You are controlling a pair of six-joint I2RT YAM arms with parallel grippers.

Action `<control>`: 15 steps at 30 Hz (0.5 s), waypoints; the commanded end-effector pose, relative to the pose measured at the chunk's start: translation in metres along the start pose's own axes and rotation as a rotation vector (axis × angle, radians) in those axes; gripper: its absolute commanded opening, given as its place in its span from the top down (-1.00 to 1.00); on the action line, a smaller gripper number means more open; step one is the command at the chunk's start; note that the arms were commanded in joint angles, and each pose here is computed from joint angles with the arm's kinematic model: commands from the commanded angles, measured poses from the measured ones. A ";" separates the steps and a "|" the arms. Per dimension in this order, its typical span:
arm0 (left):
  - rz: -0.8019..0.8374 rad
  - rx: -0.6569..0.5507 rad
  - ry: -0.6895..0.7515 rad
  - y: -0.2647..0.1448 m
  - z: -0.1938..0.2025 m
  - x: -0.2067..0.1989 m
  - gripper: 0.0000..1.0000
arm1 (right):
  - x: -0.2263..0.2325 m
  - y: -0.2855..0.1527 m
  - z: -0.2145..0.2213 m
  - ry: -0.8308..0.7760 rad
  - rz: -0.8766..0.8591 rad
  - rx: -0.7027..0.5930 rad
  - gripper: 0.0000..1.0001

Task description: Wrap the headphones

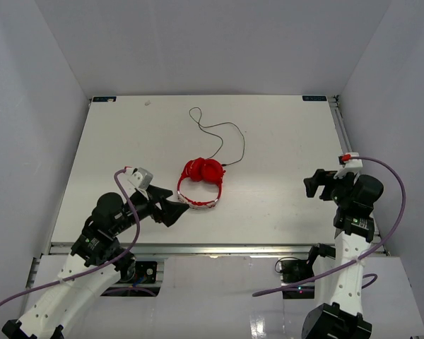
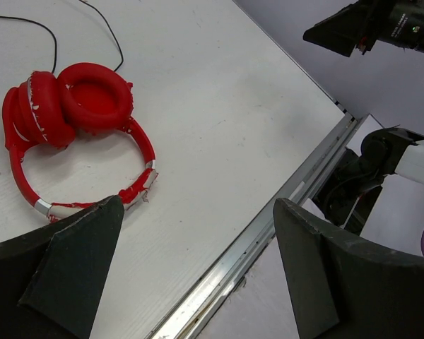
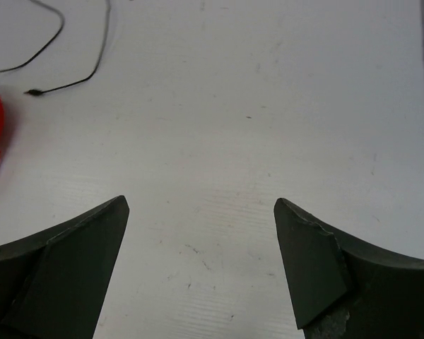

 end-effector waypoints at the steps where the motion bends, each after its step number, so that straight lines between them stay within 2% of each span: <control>1: 0.013 -0.017 -0.013 0.001 -0.001 -0.002 -0.96 | 0.038 -0.015 -0.006 -0.304 -0.423 0.004 -0.80; 5: -0.009 -0.007 -0.114 0.004 0.002 -0.003 -0.96 | 0.058 -0.031 0.007 -0.424 -0.672 0.026 -0.80; 8: -0.022 0.024 -0.219 0.008 0.009 -0.003 -0.96 | 0.058 -0.029 0.007 -0.448 -0.712 0.027 -0.80; 10: -0.080 0.085 -0.338 0.010 0.015 -0.002 -0.96 | 0.055 -0.023 0.009 -0.424 -0.730 0.051 -0.80; 12: -0.183 0.137 -0.489 0.010 0.017 0.001 -0.89 | 0.053 -0.019 0.008 -0.388 -0.735 0.072 -0.81; 15: -0.281 0.260 -0.734 0.012 0.033 -0.001 -0.62 | 0.052 -0.017 0.009 -0.373 -0.736 0.081 -0.81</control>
Point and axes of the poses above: each gripper's point midway between its finger pads, its own y axis out along the fingers, its own x axis along the line the jaws close on, z = x × y, the point moved 8 cm from there along -y, back along the fingers, and after that the axes turned 15 degrees about y, right-handed, at the moved point
